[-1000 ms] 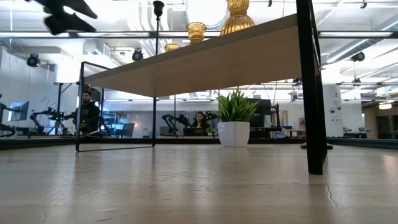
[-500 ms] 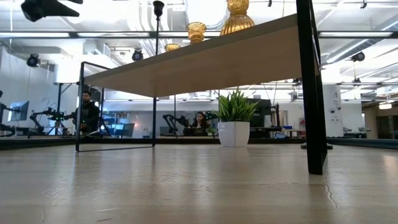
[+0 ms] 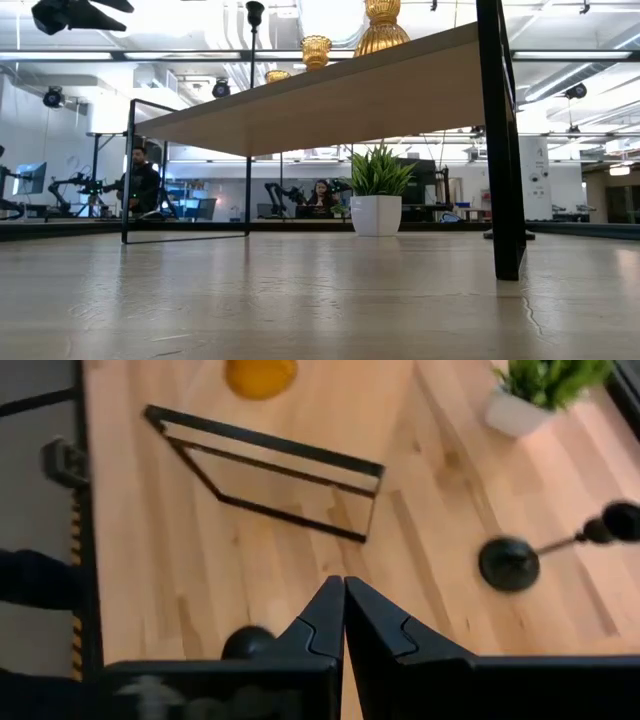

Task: Pick & Place candle stick holders
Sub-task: Put the black candle holder on the shelf

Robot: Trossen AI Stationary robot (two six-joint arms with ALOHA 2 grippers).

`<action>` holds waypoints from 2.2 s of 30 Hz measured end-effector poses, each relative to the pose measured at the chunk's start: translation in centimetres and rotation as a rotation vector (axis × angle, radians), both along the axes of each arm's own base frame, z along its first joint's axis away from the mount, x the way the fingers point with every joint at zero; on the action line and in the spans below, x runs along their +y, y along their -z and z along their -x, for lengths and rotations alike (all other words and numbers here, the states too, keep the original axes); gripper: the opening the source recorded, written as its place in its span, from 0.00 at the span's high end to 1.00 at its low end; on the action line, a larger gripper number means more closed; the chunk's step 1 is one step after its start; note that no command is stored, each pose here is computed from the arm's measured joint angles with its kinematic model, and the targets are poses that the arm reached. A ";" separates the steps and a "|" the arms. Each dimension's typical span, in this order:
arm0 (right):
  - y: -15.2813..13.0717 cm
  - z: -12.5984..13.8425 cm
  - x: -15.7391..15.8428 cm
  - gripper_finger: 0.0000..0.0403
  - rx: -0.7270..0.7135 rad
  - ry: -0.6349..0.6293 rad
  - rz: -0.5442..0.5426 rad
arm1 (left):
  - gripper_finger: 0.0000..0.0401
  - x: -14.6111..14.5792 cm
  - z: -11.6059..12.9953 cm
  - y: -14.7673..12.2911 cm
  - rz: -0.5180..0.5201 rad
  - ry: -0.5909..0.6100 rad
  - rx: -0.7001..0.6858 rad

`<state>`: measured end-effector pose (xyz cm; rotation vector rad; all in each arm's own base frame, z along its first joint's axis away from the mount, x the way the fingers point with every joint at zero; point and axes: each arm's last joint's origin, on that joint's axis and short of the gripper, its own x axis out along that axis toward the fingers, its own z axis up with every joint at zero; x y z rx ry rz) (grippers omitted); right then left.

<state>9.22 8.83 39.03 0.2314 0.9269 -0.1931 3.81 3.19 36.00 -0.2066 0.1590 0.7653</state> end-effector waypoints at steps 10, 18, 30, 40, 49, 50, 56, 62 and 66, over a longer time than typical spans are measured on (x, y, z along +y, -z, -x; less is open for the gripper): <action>1.2 4.0 -0.1 0.98 -0.093 -0.313 0.022 | 0.39 0.0 0.0 0.0 0.000 0.000 0.000; 2.6 6.5 -2.9 0.98 -0.115 -0.625 -0.113 | 0.39 0.0 0.0 0.0 0.001 0.000 -0.001; 10.0 6.9 -3.3 0.98 -0.299 -0.838 -0.278 | 0.39 0.0 0.0 0.0 0.001 0.000 -0.001; 15.6 6.7 -1.4 0.98 -0.306 -0.871 -0.297 | 0.39 0.0 0.0 0.0 0.002 0.000 -0.001; 18.4 6.3 -0.6 0.97 -0.338 -0.829 -0.240 | 0.39 0.0 0.0 0.0 0.001 0.000 -0.001; 18.6 6.2 -0.6 0.96 -0.346 -0.817 -0.230 | 0.39 0.0 0.0 0.0 0.001 0.001 -0.001; 19.5 6.0 -0.5 0.82 -0.377 -0.733 -0.224 | 0.39 0.0 0.0 0.0 0.001 0.001 -0.001; 19.7 5.8 0.1 0.67 -0.406 -0.744 -0.204 | 0.39 0.0 0.0 0.0 0.001 0.001 -0.001; 19.7 5.6 0.4 0.63 -0.456 -0.708 -0.156 | 0.39 0.0 0.0 0.0 0.001 0.000 -0.001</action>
